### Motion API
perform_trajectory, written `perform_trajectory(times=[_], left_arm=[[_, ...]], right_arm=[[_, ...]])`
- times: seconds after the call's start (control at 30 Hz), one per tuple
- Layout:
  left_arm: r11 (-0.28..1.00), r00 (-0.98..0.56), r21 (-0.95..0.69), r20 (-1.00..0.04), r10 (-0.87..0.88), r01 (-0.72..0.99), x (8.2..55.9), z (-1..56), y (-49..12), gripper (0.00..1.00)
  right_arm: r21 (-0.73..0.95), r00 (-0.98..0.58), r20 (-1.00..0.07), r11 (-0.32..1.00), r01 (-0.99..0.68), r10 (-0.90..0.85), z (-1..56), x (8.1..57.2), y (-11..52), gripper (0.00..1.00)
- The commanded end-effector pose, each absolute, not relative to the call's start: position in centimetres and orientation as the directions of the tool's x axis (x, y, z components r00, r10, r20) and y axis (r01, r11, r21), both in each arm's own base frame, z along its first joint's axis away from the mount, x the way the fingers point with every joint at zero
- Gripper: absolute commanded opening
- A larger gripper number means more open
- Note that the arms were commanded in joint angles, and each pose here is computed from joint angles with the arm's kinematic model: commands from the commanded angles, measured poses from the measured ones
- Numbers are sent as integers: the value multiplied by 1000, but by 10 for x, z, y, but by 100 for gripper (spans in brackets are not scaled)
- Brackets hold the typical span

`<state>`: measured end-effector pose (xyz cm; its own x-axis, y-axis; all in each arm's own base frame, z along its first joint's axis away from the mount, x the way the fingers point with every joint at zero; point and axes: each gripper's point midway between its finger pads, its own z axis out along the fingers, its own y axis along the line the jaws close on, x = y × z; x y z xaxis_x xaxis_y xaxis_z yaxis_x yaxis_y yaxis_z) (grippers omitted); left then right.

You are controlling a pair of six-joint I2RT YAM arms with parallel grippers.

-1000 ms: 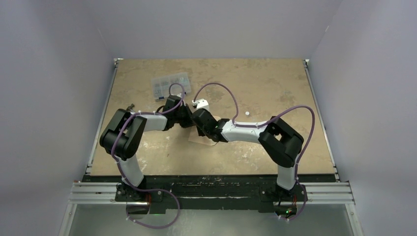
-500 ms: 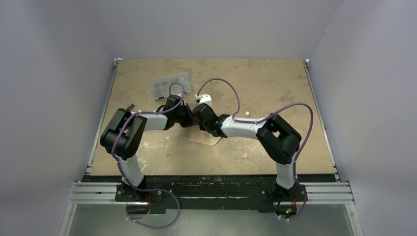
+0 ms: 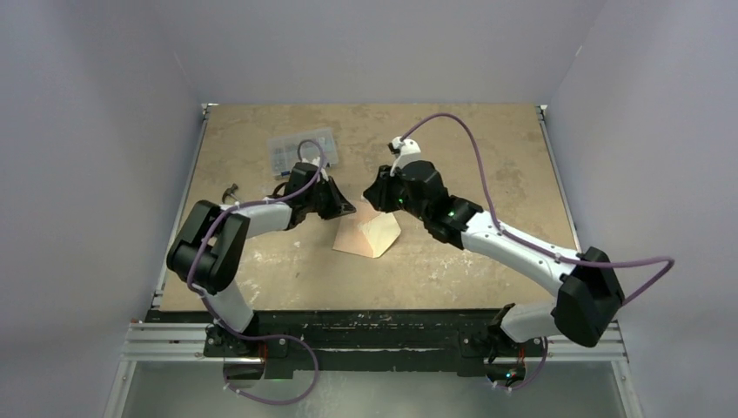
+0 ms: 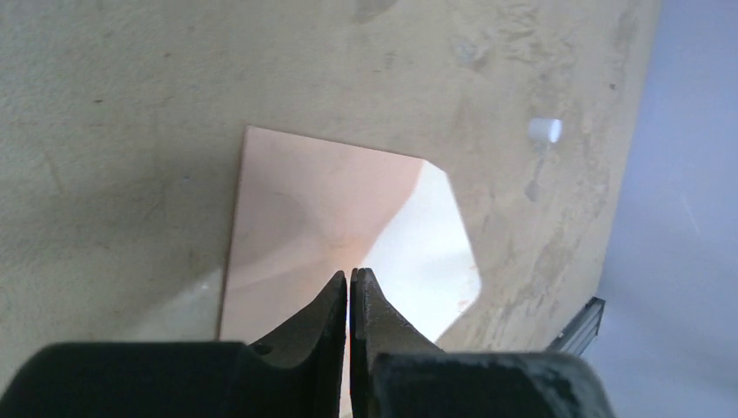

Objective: Place the letter into the envelope and seal it

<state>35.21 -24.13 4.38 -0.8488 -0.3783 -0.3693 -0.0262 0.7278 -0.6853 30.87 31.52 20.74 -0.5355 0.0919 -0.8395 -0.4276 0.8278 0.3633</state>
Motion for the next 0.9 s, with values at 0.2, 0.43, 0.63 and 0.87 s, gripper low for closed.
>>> perform_trajectory(times=[0.2, 0.43, 0.63, 0.87], left_arm=[[762, -681, -612, -651, -336, 209, 369, 166, -226, 60], [911, -479, -405, -817, -320, 83, 363, 202, -153, 94], [921, -400, -390, -848, -348, 25, 352, 220, -120, 94], [850, -391, -384, -890, -236, 361, 330, 244, -159, 86]], right_arm=[[628, -607, -748, 583, -516, 269, 249, 273, 322, 0], [704, -666, -694, 455, -545, 275, 252, 255, 336, 0], [737, -698, -663, 399, -546, 271, 249, 248, 341, 0], [769, -732, -624, 381, -514, 273, 246, 250, 344, 0]])
